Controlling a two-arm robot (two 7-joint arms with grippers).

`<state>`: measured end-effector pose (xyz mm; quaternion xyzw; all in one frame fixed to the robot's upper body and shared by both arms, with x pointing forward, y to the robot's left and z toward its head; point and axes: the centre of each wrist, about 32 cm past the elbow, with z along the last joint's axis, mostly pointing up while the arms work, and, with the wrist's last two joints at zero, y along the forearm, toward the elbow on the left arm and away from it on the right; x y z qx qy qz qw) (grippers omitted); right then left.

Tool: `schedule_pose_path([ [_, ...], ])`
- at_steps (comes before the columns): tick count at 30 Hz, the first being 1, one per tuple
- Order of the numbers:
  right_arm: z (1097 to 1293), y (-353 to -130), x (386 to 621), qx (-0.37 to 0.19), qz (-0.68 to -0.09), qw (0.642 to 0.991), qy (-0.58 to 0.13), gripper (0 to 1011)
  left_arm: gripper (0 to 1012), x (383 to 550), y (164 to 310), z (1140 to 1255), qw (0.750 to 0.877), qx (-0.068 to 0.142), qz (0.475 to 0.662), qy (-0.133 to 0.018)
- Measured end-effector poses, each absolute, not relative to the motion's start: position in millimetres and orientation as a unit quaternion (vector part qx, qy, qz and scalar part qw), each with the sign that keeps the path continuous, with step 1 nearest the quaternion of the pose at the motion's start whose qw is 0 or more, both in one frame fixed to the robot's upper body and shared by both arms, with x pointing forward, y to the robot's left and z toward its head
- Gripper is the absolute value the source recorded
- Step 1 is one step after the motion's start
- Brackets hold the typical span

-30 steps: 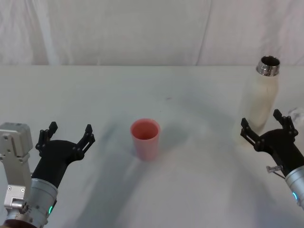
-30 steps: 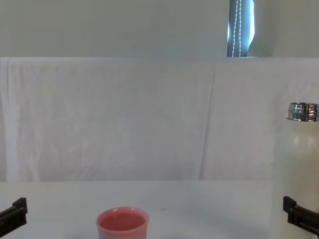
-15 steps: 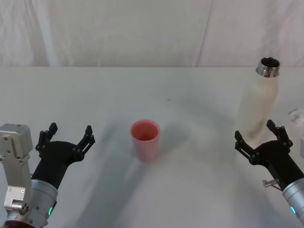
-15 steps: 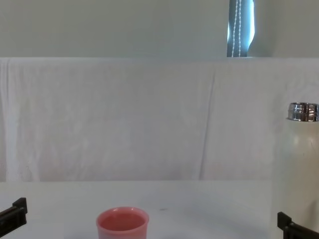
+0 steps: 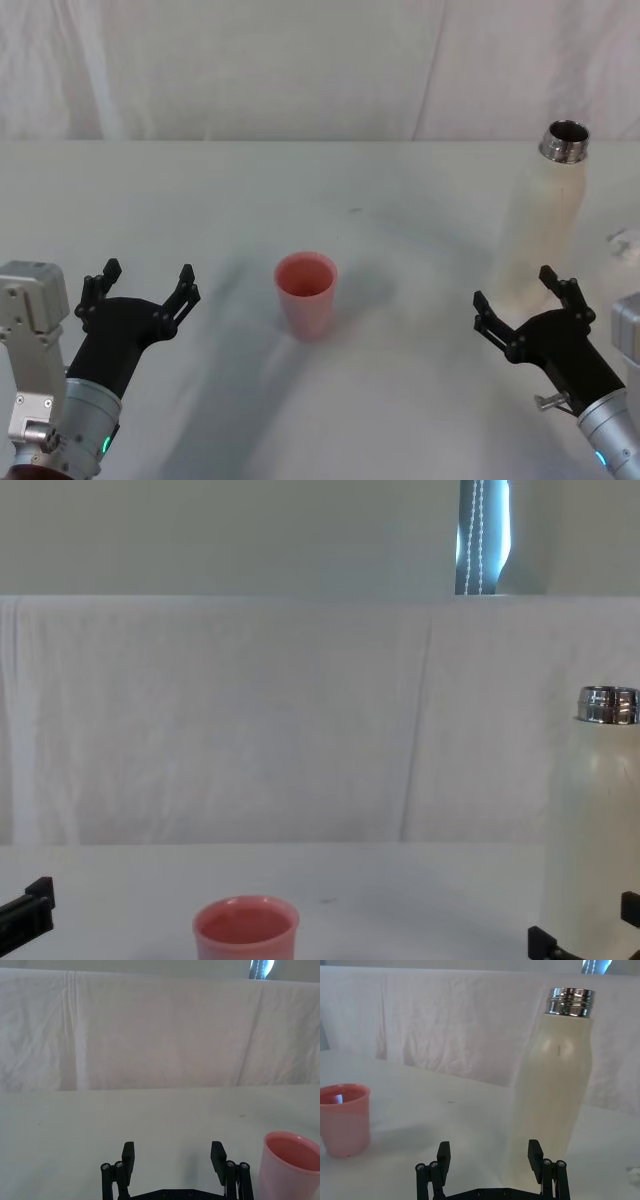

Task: Grasp the thermos with one hand and pour water into the cup lid.

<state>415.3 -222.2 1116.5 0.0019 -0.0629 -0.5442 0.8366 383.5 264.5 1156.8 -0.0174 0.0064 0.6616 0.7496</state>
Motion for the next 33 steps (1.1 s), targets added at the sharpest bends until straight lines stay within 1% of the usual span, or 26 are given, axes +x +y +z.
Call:
schedule_pose_path([
  [15, 1114.4, -209.8, 420.5, 0.009, -0.534, 0.843, -0.063, 1001, 1001, 383.5, 264.5, 1156.8, 0.75, -0.017, 0.662, 0.006],
  [33, 1111.1, -206.2, 426.2, 0.009, -0.533, 0.844, -0.063, 1001, 1001, 383.5, 264.5, 1156.8, 0.75, -0.017, 0.662, 0.006],
])
